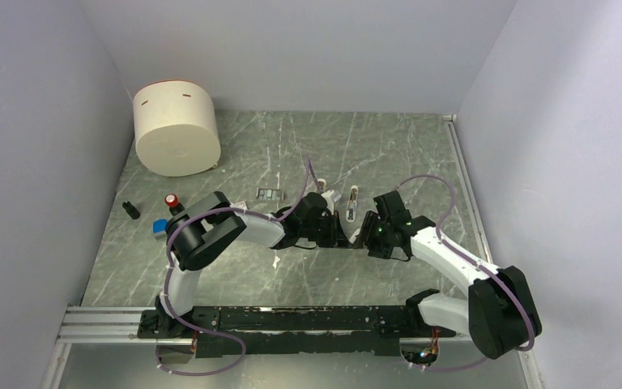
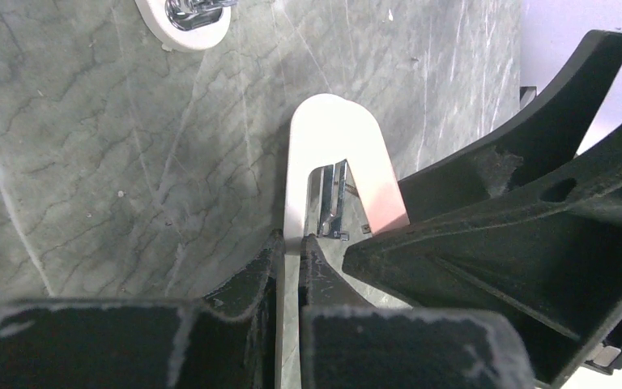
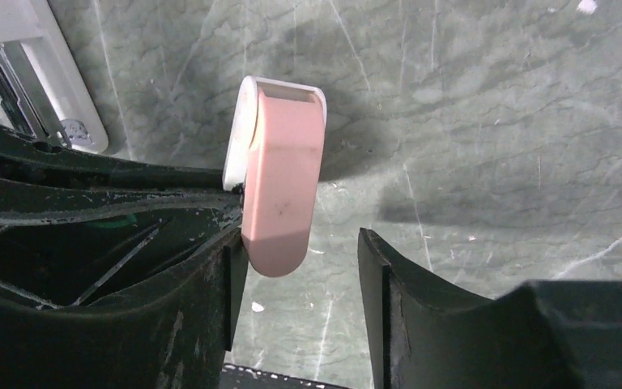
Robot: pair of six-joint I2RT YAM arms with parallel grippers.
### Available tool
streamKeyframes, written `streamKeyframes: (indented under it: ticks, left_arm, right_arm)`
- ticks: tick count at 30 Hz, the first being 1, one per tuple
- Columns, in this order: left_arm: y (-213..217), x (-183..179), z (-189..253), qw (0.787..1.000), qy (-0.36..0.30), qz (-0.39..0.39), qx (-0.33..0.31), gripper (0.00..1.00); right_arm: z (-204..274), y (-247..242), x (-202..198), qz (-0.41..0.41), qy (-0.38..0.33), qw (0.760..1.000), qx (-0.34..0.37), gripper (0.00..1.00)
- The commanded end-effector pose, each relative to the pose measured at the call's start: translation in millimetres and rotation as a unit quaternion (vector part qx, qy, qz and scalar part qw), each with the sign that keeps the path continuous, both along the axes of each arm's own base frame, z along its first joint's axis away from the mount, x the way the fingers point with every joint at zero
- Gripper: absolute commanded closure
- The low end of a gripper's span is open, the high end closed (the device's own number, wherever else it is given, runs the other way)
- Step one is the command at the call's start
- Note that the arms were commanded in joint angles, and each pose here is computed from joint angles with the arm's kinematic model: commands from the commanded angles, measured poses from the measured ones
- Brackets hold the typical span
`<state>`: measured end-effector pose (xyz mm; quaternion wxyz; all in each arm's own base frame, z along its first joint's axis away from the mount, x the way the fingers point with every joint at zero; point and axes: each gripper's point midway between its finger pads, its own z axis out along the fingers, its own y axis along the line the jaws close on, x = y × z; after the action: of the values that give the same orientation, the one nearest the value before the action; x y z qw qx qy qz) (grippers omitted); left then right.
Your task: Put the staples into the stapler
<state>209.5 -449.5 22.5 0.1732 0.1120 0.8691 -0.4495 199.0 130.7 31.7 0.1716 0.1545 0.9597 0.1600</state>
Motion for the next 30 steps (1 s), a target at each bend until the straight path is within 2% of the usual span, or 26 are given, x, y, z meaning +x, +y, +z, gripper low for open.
streamKeyframes:
  ticks: [1,5,15,21,25,30]
  left_arm:
    - [10,-6,-25,0.999,0.021,-0.005,0.037,0.95]
    - [11,-5,-24,0.999,0.019,-0.003,0.039,0.95]
    - [11,-3,-26,0.999,0.021,-0.003,0.040,0.95]
    - [12,-3,-26,0.999,0.020,-0.003,0.040,0.94]
    - [13,-3,-25,0.999,0.020,-0.001,0.040,0.89]
    - [16,-2,-23,0.999,0.015,0.005,0.044,0.82]
  right_arm:
    - [4,-22,22,-0.027,-0.041,0.996,-0.074,0.47]
    - [13,-43,31,-0.051,-0.057,0.988,-0.133,0.52]
    - [26,-58,47,-0.079,-0.086,0.978,-0.175,0.58]
    - [23,-47,56,-0.070,-0.089,0.982,-0.154,0.59]
    - [25,-36,55,-0.057,-0.087,0.986,-0.127,0.59]
    - [30,-18,48,-0.042,-0.087,0.993,-0.066,0.52]
